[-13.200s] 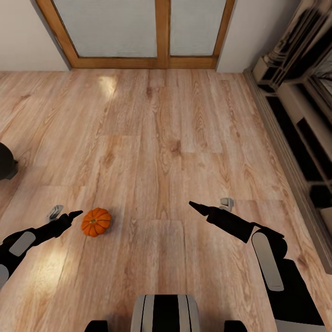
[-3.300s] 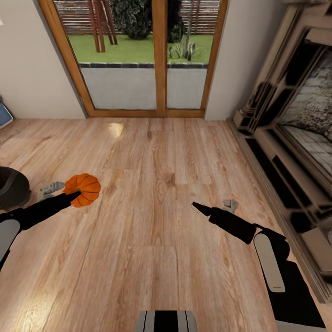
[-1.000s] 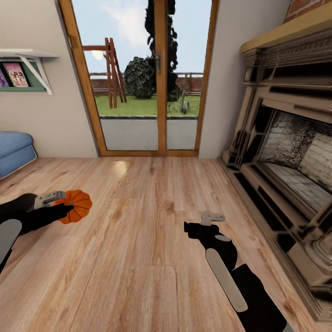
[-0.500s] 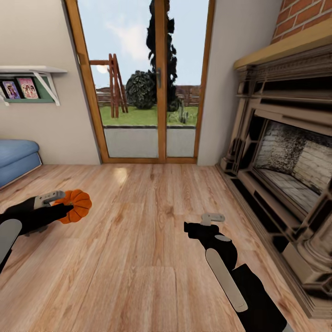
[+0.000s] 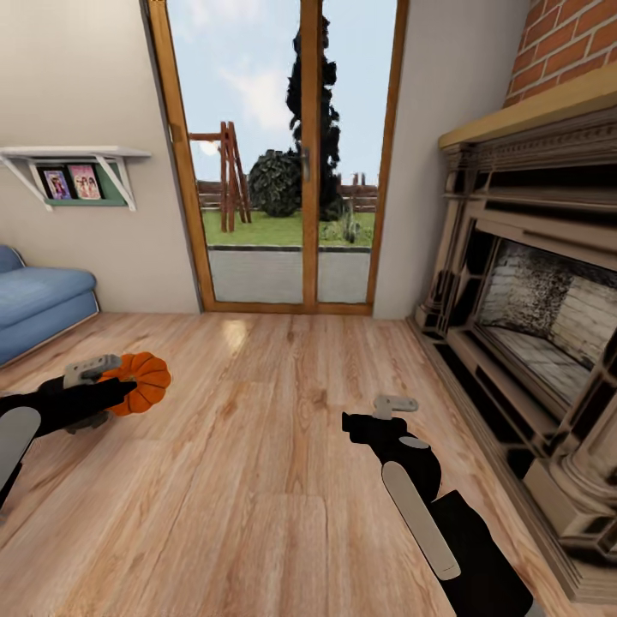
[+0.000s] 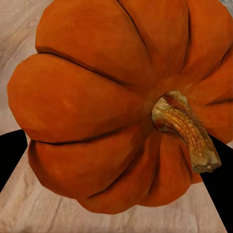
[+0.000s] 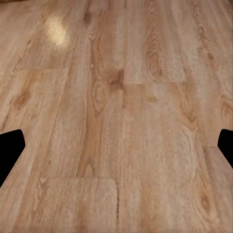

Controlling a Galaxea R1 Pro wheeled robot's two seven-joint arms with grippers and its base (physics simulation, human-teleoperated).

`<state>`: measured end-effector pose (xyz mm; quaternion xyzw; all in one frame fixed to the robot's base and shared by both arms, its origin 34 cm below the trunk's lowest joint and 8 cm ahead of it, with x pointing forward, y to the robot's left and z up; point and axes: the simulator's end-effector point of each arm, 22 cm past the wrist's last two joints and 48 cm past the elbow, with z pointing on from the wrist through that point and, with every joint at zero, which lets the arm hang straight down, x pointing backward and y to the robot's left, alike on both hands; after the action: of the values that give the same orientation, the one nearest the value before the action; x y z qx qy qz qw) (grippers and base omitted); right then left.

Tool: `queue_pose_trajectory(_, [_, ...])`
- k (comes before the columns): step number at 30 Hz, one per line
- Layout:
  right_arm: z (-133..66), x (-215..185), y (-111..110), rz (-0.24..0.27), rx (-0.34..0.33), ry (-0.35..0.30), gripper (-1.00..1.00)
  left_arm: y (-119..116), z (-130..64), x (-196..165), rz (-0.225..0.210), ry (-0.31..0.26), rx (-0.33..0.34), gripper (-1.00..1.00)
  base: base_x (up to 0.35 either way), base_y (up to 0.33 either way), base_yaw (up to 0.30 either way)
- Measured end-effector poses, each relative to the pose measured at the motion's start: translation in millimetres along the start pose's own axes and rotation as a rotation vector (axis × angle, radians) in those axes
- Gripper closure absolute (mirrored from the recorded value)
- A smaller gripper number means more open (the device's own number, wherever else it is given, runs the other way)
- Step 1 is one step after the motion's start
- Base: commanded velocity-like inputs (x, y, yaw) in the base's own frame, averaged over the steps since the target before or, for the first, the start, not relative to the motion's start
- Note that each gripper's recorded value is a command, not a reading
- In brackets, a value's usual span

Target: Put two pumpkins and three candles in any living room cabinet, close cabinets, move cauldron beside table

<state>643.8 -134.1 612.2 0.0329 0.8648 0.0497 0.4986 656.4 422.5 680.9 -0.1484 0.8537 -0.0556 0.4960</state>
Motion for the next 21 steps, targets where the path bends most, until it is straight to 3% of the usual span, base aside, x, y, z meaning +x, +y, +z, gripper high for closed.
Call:
queue_pose_trajectory(15, [-4.3, -17.5, 2.4, 0.0, -0.001, 0.001, -1.0, -6.6, -4.7, -13.5, 0.009, 0.017, 0.002, 1.0, -0.199, -0.154, 0.277])
queue_pose_trajectory(21, [-7.9, -30.8, 4.1, 0.0, -0.001, 0.001, -1.0, -20.8, -5.2, -16.7, 0.036, 0.041, 0.016, 1.0, -0.25, -0.193, 0.288])
